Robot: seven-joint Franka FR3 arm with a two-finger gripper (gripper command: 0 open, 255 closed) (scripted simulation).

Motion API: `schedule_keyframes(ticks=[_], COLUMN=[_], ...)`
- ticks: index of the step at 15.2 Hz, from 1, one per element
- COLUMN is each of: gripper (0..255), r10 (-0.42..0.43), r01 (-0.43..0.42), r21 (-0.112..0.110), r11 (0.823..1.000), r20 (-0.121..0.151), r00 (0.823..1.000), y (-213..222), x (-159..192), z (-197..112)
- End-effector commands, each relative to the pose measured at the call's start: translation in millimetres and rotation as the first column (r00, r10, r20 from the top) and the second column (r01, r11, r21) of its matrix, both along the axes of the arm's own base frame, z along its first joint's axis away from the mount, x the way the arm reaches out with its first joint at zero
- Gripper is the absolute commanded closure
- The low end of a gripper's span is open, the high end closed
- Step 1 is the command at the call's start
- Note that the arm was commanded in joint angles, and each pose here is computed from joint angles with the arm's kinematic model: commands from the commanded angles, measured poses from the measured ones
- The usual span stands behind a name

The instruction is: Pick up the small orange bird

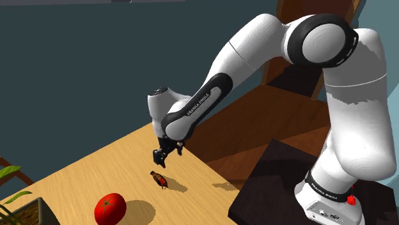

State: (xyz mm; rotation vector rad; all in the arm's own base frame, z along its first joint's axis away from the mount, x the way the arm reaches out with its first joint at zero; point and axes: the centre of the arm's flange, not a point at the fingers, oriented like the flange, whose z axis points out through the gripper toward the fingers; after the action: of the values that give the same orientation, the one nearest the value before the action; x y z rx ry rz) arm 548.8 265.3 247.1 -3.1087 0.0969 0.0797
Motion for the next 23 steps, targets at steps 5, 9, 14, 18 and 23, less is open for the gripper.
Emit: schedule_keyframes(ticks=[5, 9, 14, 18, 23], gripper=[0, 0, 0, 255, 255], r10=[-0.03, -0.041, -0.041, -0.041, -0.041], r01=[0.03, 0.041, 0.041, 0.041, 0.041], r21=[0.016, 0.022, 0.022, 0.022, 0.022], r11=[0.999, 0.999, 0.999, 0.999, 0.999], r20=[-0.003, -0.005, -0.005, -0.005, -0.005], r00=[1.0, 0.999, 0.999, 0.999, 0.999], y=[40, 54, 54, 53, 53], x=[42, 56, 56, 57, 57], z=[-58, -82, -108, -116, -116])
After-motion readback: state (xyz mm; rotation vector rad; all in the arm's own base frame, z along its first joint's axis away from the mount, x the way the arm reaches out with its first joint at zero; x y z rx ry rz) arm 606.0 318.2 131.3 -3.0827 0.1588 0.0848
